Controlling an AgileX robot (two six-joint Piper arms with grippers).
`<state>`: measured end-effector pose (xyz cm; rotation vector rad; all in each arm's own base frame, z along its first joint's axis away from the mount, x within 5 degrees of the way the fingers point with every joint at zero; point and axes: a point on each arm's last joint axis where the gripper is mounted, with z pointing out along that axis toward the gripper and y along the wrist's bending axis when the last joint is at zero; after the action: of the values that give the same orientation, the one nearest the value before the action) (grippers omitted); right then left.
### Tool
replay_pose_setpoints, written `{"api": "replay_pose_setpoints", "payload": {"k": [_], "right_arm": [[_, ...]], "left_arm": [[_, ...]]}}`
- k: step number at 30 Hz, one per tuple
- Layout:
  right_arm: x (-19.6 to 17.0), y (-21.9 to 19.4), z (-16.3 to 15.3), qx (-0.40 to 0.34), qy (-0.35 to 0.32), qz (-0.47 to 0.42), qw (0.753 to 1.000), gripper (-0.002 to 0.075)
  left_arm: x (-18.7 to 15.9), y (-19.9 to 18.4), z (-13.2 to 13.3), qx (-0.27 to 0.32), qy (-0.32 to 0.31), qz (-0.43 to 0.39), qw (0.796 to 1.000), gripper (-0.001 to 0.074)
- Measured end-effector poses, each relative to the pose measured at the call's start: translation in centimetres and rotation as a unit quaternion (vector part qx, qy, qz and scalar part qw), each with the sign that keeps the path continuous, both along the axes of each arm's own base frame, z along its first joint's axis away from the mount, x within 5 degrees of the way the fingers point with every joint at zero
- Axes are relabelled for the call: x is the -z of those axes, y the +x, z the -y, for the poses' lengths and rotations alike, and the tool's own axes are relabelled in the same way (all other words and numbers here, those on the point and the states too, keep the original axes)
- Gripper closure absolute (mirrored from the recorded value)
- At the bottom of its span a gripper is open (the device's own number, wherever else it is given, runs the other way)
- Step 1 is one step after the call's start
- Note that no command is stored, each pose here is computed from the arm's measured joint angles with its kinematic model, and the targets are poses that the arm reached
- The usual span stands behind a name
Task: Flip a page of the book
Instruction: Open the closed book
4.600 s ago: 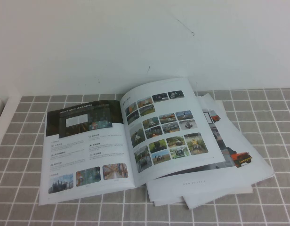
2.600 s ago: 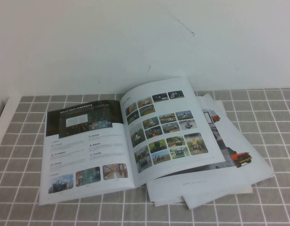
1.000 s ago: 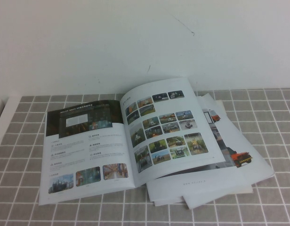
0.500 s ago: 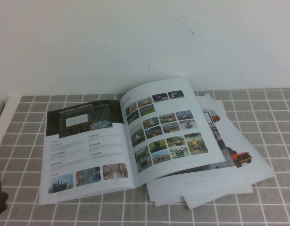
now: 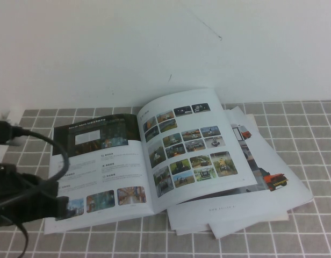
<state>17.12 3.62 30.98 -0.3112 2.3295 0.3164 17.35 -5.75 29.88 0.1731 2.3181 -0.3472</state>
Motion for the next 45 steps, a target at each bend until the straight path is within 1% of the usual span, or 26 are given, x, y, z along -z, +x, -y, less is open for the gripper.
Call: {"api": "replay_pose_setpoints", "payload": {"k": [5,12,17,20,25,27,31,33,35,41,45], "right_arm": [[1.9,3.3,-0.9,-0.035,0.022,-0.052,0.998,0.0729],[2.7,6.9,-2.9,-0.1,0.103,-0.051,0.988,0.0729],[3.5,9.3,-3.8,-0.128,0.117,-0.056,0.983,0.0722],[3.6,10.3,-4.7,-0.151,0.112,-0.055,0.981,0.0684],[4.3,12.2,-6.6,-0.172,0.109,-0.059,0.977,0.0564],[5.2,13.2,-6.9,-0.17,0.11,-0.071,0.977,0.0523],[6.6,14.8,-7.1,-0.164,0.111,-0.091,0.976,0.0479],[7.3,15.5,-7.3,-0.164,0.112,-0.101,0.975,0.047],[7.8,16.1,-7.4,-0.164,0.112,-0.106,0.974,0.0468],[9.8,18.0,-7.9,-0.172,0.105,-0.119,0.972,0.0463],[11.3,19.3,-8.1,-0.172,0.106,-0.13,0.971,0.0463]], "left_arm": [[2.1,2.3,1.6,0.042,-0.019,-0.035,0.998,0.0738],[5.3,5.7,3.0,0.041,-0.048,-0.062,0.996,0.0738],[7.2,8.2,4.1,0.07,-0.043,-0.087,0.993,0.0738],[7.3,10.0,4.8,0.092,-0.038,-0.092,0.991,0.0738],[7.2,12.7,5.9,0.123,-0.038,-0.099,0.987,0.0738],[7.8,13.5,6.2,0.128,-0.038,-0.111,0.985,0.0738],[9.7,14.3,6.5,0.14,-0.031,-0.14,0.98,0.0738],[10.7,14.7,6.3,0.136,-0.031,-0.156,0.978,0.0738],[11.9,15.1,5.8,0.126,-0.045,-0.179,0.975,0.0738],[14.6,16.3,3.3,0.11,-0.14,-0.232,0.956,0.0738],[15.7,16.9,2.1,0.097,-0.171,-0.246,0.949,0.0738]]}}
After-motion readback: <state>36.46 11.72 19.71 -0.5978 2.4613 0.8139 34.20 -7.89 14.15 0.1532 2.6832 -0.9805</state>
